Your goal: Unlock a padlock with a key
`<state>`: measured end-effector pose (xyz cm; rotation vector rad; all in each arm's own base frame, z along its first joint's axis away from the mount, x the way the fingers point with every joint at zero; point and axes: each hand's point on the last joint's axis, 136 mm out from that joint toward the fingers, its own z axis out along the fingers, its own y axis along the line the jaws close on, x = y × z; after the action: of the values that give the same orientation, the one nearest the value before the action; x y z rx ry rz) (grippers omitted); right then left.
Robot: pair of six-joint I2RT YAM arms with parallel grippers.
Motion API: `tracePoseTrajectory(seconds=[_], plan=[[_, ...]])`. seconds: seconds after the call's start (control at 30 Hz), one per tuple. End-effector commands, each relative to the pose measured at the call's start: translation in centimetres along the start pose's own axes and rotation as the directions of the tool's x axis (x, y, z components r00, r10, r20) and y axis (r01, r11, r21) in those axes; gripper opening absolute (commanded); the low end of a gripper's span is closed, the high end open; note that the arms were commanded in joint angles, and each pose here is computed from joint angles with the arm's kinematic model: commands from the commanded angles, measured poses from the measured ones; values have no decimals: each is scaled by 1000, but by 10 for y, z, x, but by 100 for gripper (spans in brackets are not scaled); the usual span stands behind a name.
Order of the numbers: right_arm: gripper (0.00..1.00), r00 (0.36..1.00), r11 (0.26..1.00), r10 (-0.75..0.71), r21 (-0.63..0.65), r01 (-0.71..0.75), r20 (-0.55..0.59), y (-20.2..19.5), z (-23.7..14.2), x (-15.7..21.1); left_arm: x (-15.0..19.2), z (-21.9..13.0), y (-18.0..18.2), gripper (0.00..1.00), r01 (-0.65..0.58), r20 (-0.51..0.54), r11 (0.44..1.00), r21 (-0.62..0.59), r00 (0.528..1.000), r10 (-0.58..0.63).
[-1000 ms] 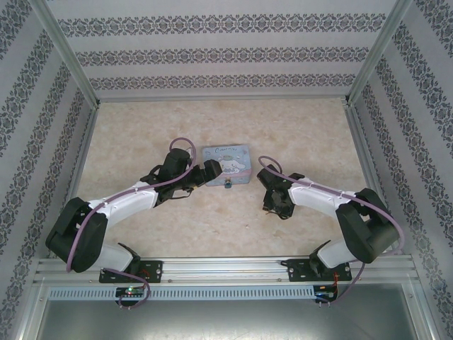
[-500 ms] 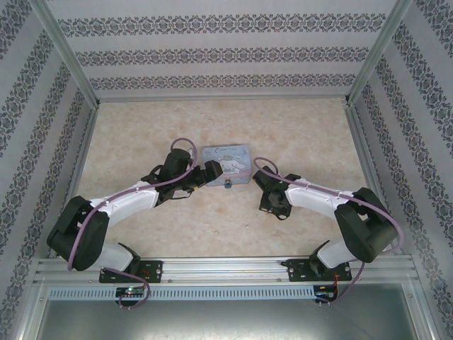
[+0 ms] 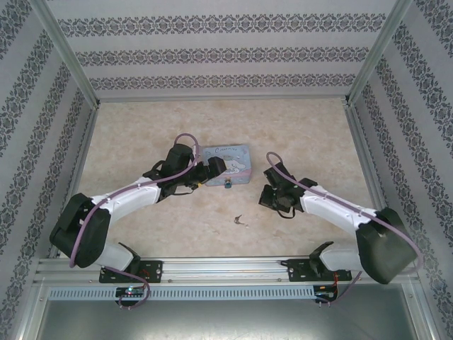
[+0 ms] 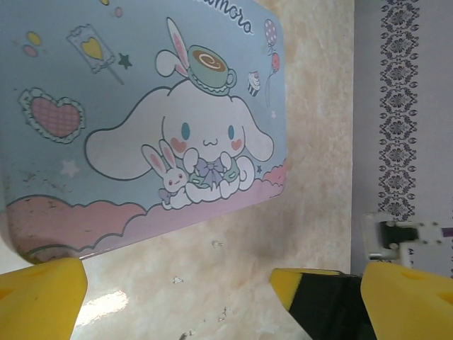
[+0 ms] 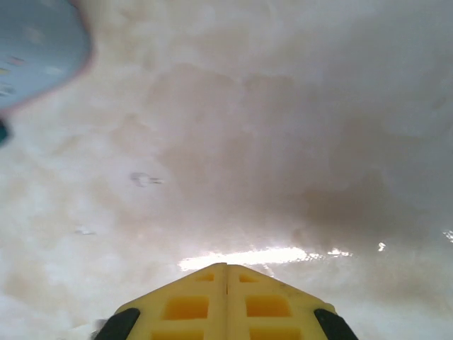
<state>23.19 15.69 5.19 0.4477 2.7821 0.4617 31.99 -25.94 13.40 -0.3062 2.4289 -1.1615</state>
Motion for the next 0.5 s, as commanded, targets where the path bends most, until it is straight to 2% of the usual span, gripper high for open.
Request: tracePoseTrajectory(seconds=[0.0,0.13,0.17,0.23,0.3,0.37,0.47], plan=[[0,1000,999,-2,-34,2,1,2,-6,1,6,4,-10,100,-11,-33,1000,8,999,12],[0,1000,997,-9,-77,8,-5,11,-9,7,5,4,-9,99,-13,-30,1000,-10,999,13],[3,1000,997,-25,-80,25,-7,15,-9,10,5,4,-8,99,-15,-26,1000,-17,1000,14],[23,996,993,-87,-83,85,-22,26,-8,20,2,1,-6,99,-18,-11,999,-41,1000,17],[33,986,985,-162,-69,159,-42,37,-5,30,-1,-1,-3,99,-16,4,998,-64,1000,16],[40,969,970,-241,-39,239,-61,47,0,40,-6,-4,1,99,-17,15,995,-93,1000,19],[41,942,946,-324,0,325,-92,61,10,54,-15,-11,8,99,-15,24,991,-136,1000,19]])
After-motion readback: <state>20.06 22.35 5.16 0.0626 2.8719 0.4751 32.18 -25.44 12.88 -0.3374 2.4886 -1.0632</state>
